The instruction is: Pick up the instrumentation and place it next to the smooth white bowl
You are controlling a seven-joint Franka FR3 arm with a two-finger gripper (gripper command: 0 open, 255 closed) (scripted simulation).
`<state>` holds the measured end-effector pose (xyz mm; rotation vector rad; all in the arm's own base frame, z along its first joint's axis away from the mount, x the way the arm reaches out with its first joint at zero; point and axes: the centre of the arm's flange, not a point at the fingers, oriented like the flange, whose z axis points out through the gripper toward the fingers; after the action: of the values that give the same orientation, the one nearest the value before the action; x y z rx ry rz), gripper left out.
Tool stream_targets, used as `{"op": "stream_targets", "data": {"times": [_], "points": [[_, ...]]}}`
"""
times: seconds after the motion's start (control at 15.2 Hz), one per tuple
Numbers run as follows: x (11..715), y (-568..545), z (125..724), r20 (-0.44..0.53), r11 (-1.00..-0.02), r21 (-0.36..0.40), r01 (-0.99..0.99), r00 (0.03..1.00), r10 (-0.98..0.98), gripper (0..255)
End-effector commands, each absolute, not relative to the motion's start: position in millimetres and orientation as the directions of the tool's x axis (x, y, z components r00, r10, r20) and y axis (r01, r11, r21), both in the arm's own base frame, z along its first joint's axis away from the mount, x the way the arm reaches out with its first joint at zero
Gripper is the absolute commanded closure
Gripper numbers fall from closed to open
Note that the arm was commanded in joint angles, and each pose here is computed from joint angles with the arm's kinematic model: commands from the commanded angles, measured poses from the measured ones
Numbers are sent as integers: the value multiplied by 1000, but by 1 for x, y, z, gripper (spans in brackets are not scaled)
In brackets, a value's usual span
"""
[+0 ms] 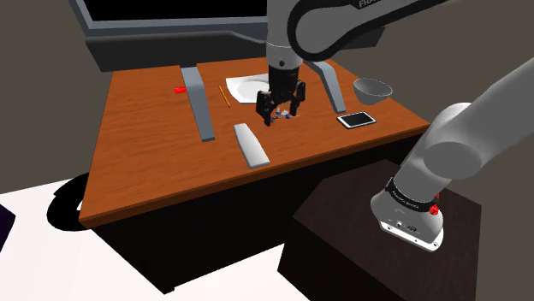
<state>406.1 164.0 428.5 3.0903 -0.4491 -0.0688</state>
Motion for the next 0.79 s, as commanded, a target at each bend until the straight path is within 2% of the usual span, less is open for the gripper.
{"op": "stream_targets", "data": {"times": [0.0,0.4,0.73], "points": [[420,180,413,-33,-943,19,-331,943,-332,0],[472,216,371,-10,-889,9,-459,889,-459,0],[477,219,346,-8,-883,8,-470,883,-470,0]]}}
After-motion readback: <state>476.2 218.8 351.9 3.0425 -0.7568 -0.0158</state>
